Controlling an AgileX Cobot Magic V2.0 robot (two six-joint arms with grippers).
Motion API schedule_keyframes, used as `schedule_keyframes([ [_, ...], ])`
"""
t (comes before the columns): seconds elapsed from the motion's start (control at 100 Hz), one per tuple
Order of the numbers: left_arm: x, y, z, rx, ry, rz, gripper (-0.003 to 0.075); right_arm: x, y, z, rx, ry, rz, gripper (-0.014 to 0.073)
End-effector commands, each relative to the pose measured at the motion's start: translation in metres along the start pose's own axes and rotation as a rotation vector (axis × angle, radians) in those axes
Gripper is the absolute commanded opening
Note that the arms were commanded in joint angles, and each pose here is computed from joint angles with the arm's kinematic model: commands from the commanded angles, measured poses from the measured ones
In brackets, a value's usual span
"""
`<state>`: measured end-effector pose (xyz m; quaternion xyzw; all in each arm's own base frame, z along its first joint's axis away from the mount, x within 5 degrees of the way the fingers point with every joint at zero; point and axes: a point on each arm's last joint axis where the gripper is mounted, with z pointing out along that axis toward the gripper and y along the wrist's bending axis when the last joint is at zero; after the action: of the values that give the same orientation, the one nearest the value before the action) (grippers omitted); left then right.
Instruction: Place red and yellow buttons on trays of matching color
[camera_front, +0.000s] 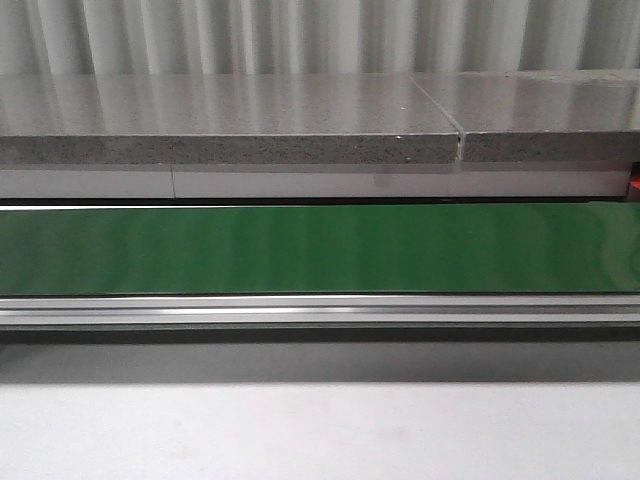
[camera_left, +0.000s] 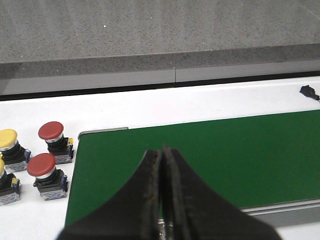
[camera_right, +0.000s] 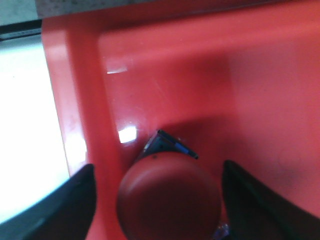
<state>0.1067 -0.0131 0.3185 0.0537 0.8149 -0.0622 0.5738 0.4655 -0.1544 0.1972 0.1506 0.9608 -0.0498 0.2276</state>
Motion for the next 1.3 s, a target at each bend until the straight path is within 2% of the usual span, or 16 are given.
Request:
schedule_keyframes([
  [0.0,-0.015,0.001,-0.004,-0.015,-0.095,-0.014,-0.002,-0.022,-0.005,-0.045,0.012,-0.148,-0.01,0.0605],
  [0.14,-0.015,0.001,-0.004,-0.015,-0.095,-0.014,-0.002,-0.033,-0.006,-0.067,0.013,-0.187,-0.008,0.0604],
  [0.35,-0.015,0.001,-0.004,-0.015,-0.095,-0.014,-0.002,-0.042,-0.004,-0.122,0.012,-0.287,-0.009,0.0604],
  [0.55,-0.015,0.001,-0.004,-0.015,-0.095,-0.014,-0.002,-0.042,0.013,-0.185,-0.01,-0.409,-0.049,0.0603],
  [0.76,-0.015,0.001,-0.004,-0.015,-0.095,-0.014,-0.002,-0.029,0.043,-0.246,-0.052,-0.503,-0.146,0.0603],
  [0.91,-0.015,0.001,-0.004,-0.015,-0.095,-0.014,-0.002,-0.007,0.061,-0.278,-0.09,-0.532,-0.197,0.0603],
  [1.08,-0.015,0.001,-0.004,-0.015,-0.095,-0.014,-0.002,0.033,0.079,-0.297,-0.14,-0.567,-0.273,0.0602],
  [1.29,-0.015,0.001,-0.004,-0.015,-0.095,-0.014,-0.002,0.097,0.08,-0.31,-0.186,-0.613,-0.315,0.0602],
])
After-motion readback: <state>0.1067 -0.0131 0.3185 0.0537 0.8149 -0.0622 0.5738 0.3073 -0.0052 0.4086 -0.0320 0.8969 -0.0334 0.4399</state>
